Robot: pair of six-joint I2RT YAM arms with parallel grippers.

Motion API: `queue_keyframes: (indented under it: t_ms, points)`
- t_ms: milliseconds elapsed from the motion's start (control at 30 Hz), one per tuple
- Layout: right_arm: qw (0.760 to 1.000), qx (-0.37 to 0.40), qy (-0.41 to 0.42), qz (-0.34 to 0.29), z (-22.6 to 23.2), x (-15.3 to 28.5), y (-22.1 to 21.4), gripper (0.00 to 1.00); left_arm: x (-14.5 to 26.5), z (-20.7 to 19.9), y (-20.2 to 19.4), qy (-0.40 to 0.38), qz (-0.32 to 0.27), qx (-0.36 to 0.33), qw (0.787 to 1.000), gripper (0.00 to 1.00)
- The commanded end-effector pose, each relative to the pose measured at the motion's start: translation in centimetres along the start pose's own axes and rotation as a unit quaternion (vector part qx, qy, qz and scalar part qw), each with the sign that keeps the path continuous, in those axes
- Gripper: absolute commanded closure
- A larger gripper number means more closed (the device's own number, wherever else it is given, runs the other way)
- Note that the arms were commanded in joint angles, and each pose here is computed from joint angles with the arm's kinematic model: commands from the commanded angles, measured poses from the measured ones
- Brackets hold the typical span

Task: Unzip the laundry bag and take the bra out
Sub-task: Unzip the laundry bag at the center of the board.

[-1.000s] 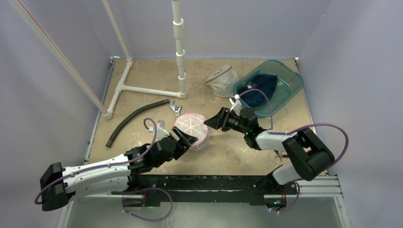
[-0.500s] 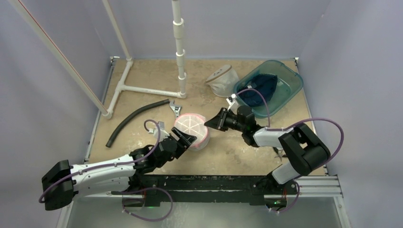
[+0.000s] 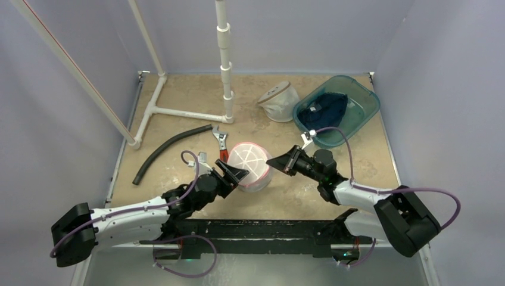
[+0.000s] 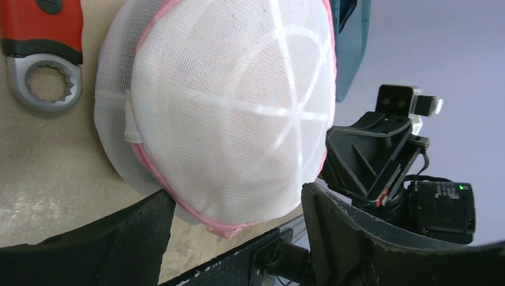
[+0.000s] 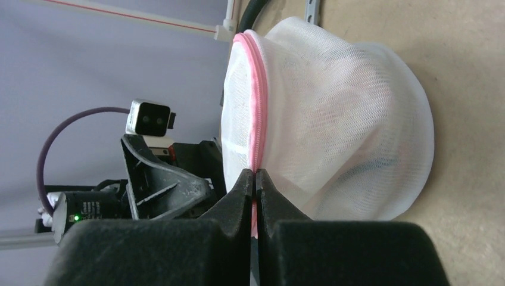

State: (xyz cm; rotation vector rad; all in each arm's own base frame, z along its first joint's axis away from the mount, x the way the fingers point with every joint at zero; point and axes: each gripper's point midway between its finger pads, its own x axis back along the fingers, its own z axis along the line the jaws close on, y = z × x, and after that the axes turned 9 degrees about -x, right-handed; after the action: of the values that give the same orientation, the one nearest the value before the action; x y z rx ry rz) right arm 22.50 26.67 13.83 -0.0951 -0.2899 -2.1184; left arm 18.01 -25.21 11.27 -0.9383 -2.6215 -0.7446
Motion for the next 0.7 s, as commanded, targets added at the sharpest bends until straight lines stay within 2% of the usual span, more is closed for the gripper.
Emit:
queue_keyframes:
  t_ms: [0,233,333,400,600,633,667]
  points:
    - [0.998,-0.041,0.003,-0.048,0.0,0.8,1.0,1.0,-0.1,-0.9,0.0,-0.037,-0.003,-0.003,0.999,0.24]
    - [0.994,-0.08,-0.019,-0.067,-2.5,2.0,0.6,1.0,-0.6,-0.1,-0.3,-0.059,-0.012,0.003,0.998,0.25]
    - [0.994,-0.082,-0.024,-0.068,-2.9,2.1,0.5,1.0,-1.0,-0.6,-0.4,-0.073,-0.013,0.005,0.997,0.32]
    - [0.994,-0.077,-0.028,-0.067,-2.9,2.1,0.5,1.0,-1.1,-1.3,-0.3,-0.087,-0.017,0.009,0.996,0.41]
    - [0.997,-0.032,-0.043,-0.063,-2.9,2.3,0.6,1.0,-1.3,-2.6,0.3,-0.102,-0.023,0.005,0.995,0.79]
    - [0.997,-0.015,-0.046,-0.062,-2.8,2.3,0.7,0.94,-1.2,-2.8,0.4,-0.102,-0.023,0.004,0.995,0.85]
    - [0.997,0.006,-0.047,-0.06,-2.5,2.3,0.8,0.81,-1.2,-2.9,0.4,-0.101,-0.023,0.003,0.995,0.92]
